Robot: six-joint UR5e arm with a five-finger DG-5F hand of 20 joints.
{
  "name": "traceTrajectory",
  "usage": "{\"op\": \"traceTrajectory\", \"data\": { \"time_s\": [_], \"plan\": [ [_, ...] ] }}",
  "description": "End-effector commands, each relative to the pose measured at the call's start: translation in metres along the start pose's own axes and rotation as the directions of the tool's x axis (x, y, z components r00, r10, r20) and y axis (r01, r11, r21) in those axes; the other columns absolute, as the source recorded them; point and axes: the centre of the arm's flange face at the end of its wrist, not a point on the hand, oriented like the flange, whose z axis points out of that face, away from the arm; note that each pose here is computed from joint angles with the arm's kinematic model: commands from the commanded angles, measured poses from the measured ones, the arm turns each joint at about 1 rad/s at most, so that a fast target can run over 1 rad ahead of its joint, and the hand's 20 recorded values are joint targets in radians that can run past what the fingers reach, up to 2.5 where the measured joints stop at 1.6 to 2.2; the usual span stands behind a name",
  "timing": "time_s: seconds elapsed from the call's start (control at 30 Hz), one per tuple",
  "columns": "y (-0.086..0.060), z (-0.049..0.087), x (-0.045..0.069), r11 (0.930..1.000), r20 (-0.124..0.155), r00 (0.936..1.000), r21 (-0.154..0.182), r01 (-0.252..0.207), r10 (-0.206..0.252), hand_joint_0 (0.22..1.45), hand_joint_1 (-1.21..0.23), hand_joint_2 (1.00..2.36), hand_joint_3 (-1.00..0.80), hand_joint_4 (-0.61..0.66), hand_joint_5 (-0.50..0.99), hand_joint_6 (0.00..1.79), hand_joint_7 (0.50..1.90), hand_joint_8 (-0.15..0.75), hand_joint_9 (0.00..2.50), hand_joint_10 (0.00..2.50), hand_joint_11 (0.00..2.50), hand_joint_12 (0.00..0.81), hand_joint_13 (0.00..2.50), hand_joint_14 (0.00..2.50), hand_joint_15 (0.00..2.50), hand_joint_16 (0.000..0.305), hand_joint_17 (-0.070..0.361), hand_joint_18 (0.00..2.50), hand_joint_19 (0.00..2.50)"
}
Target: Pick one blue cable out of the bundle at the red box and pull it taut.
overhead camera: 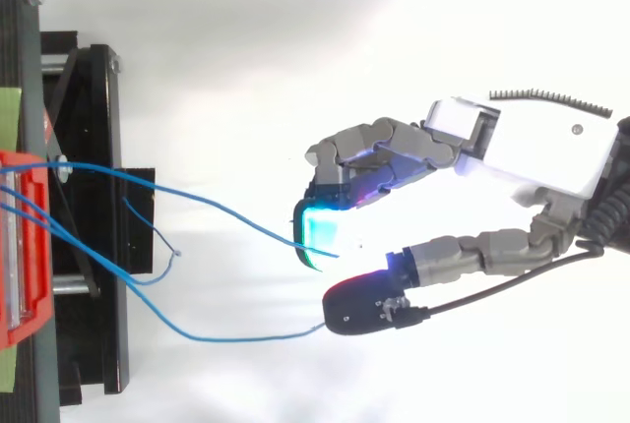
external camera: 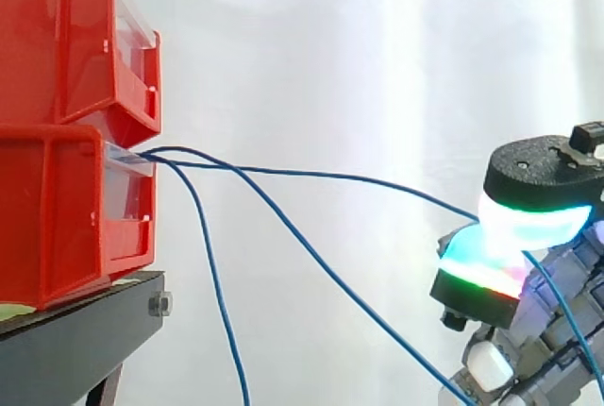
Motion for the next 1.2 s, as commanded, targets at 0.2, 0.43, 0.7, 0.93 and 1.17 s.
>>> {"op": "traceTrajectory", "data": {
  "time_s": [0.2,0.43,0.7,0.93,1.17],
  "plan": [
    [0.0030,0.0020,0.0026,0.9996,0.000,0.9999,-0.025,-0.015,0.015,0.59,-0.79,1.02,-0.16,0.04,-0.11,0.80,1.31,0.295,0.71,0.01,0.41,0.427,0.34,0.00,0.00,0.066,0.148,0.43,0.13],
    [0.0030,0.0020,0.0026,0.9996,0.000,0.9999,-0.025,-0.015,0.015,0.59,-0.80,1.02,-0.16,0.04,-0.11,0.80,1.32,0.295,0.71,0.01,0.41,0.427,0.34,0.00,0.00,0.066,0.148,0.43,0.13],
    [0.0032,0.0022,0.0026,0.9995,0.000,0.9999,-0.027,-0.016,0.016,0.59,-0.80,1.02,-0.16,0.04,-0.11,0.80,1.32,0.292,0.70,0.01,0.40,0.427,0.33,0.00,0.00,0.066,0.147,0.43,0.13],
    [0.0029,0.0024,0.0016,0.9996,0.002,0.9999,-0.025,-0.015,0.015,0.59,-0.80,1.02,-0.16,0.04,-0.11,0.80,1.32,0.293,0.70,0.01,0.39,0.427,0.33,0.00,0.00,0.065,0.145,0.43,0.14],
    [0.0023,0.0023,0.0016,0.9996,0.002,0.9999,-0.025,-0.015,0.015,0.59,-0.80,1.02,-0.16,0.04,-0.11,0.80,1.31,0.292,0.70,0.01,0.40,0.426,0.32,0.00,0.00,0.064,0.144,0.43,0.14]
  ]
}}
